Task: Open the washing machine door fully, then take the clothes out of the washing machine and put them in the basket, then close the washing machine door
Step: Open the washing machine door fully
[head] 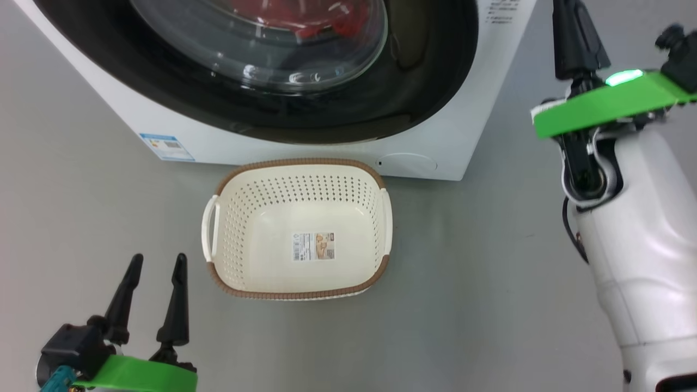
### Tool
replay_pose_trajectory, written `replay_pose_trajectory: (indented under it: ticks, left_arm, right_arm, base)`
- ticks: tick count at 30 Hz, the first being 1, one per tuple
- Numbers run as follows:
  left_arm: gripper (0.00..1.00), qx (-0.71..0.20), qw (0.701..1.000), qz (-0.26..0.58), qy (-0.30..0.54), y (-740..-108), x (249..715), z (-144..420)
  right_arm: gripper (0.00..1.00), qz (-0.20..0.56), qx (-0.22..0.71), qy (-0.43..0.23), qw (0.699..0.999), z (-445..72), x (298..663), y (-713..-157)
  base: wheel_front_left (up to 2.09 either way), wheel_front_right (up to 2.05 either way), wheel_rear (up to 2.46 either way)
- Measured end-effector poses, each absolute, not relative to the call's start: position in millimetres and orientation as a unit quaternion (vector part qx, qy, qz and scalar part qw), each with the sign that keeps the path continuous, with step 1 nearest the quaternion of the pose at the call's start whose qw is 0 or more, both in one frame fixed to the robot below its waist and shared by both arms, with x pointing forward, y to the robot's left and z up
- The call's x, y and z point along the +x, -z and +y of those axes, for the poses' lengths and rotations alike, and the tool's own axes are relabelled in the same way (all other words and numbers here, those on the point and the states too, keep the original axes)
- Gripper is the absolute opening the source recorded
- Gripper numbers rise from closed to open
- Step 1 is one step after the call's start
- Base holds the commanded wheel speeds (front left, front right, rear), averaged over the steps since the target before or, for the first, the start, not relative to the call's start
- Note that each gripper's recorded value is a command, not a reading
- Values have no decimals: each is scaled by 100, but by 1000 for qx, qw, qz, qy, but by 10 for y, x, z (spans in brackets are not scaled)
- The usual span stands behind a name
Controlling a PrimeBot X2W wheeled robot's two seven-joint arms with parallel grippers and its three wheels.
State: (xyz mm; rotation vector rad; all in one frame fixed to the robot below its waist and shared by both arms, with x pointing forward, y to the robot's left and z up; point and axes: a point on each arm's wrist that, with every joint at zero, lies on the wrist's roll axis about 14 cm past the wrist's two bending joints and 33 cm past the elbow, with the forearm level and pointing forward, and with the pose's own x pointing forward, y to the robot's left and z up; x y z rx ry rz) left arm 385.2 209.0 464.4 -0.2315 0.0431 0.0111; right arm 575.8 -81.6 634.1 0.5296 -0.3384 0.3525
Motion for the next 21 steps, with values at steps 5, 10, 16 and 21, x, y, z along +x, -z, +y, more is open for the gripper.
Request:
replay_pose_trajectory:
  ticks: [5,10,16,21]
  left_arm:
    - [100,-118,993,28,-7,-4594,3907,2105]
    - [100,-118,992,34,-8,-4544,3962,2113]
    - [100,-121,992,38,-6,-4507,4006,2106]
    - [100,-120,992,46,-6,-4459,4006,2116]
  right_arm:
    - [0,-113,271,-193,936,-677,5993,-6203]
    - [0,-34,341,-208,916,-548,6172,-6030]
    - [0,66,370,-248,893,-345,6214,-5804]
    - [0,118,401,-260,871,-295,6270,-5712]
  base:
    - [0,0,0]
    - [0,0,0]
    - [0,0,0]
    - [0,0,0]
